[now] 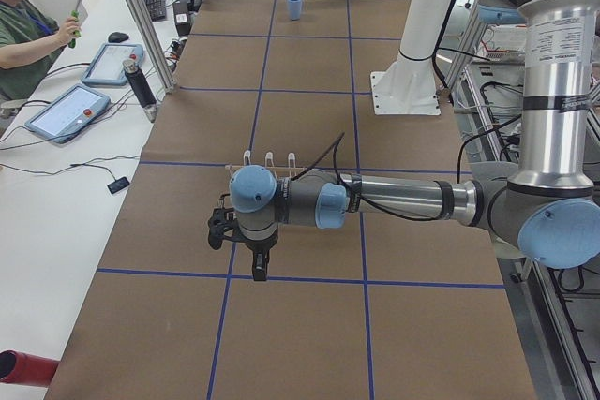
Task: Hang cup on cup holder
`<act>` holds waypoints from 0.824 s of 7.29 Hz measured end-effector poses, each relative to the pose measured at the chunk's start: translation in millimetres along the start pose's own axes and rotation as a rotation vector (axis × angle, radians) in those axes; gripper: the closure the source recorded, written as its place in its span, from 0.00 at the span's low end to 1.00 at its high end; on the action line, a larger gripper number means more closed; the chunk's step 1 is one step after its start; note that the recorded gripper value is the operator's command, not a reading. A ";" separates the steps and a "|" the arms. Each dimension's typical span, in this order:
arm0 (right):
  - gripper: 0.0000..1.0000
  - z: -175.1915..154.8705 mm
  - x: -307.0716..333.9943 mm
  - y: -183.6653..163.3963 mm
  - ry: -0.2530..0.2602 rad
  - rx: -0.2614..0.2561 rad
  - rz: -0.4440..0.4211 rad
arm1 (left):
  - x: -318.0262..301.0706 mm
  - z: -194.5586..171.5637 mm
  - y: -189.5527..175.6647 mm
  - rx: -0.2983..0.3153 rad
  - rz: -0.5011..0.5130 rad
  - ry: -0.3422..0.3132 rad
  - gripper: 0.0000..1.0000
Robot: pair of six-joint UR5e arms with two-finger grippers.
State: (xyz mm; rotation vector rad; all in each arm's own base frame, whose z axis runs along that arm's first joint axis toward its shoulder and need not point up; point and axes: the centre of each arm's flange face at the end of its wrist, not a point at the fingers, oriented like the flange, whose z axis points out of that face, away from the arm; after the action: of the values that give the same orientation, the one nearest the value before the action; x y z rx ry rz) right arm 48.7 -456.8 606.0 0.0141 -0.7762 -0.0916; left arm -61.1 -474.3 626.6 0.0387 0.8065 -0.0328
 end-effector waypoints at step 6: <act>0.00 -9.9 -9.3 -6.3 0.003 0.038 -0.038 | 7.9 -7.3 -5.4 0.015 0.016 0.000 0.01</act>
State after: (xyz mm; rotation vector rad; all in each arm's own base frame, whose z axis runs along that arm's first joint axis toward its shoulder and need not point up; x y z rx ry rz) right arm 48.5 -462.4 592.2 0.0647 -0.7745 -0.1131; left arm -61.2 -479.4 615.8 0.0587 0.8057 -0.0240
